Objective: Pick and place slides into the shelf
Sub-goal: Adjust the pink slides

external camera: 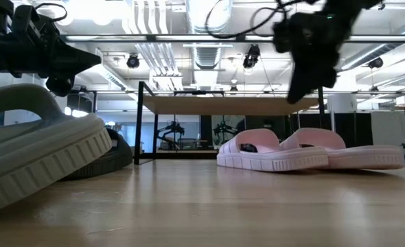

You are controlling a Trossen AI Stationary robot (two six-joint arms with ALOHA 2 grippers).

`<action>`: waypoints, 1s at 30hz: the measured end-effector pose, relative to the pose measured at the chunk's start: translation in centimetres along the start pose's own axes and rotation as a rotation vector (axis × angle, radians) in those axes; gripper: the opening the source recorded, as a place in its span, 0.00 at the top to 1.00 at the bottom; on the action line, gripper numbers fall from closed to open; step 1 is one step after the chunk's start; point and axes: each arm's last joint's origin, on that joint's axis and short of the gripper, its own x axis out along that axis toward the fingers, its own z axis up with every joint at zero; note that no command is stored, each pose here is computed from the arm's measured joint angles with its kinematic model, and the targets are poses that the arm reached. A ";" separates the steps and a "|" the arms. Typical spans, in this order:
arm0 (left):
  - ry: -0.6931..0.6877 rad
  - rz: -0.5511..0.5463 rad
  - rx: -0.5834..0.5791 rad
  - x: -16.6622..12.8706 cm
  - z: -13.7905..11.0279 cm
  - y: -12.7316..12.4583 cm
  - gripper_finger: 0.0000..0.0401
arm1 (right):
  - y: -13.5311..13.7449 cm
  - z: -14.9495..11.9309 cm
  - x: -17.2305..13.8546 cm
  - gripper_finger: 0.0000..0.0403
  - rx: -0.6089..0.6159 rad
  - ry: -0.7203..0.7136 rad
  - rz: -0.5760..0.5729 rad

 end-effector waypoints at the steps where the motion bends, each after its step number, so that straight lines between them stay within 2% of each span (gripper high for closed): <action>1: -0.001 -0.001 0.000 0.0 0.0 0.0 1.00 | 0.4 0.5 0.4 0.93 -0.030 0.006 -0.001; 6: -0.003 -0.001 -0.001 0.0 0.0 0.0 1.00 | 2.5 3.3 2.4 0.93 -0.144 0.047 -0.036; 9: -0.003 -0.001 0.000 0.0 0.0 0.0 1.00 | 3.4 4.7 3.0 0.93 -0.148 0.044 -0.057; 13: -0.003 -0.001 -0.001 0.0 0.0 0.0 1.00 | 3.8 5.5 2.3 0.93 -0.145 0.017 -0.073; 20: -0.006 -0.002 -0.002 0.0 0.1 0.0 1.00 | 2.0 4.7 -0.8 0.93 -0.070 -0.037 -0.093; 28: -0.013 0.008 0.004 0.0 0.1 0.0 1.00 | -0.5 3.1 -2.9 0.93 0.091 -0.109 -0.109; 30: -0.059 0.034 -0.038 0.0 0.5 0.0 1.00 | -0.8 2.6 -3.1 0.93 0.117 -0.116 -0.112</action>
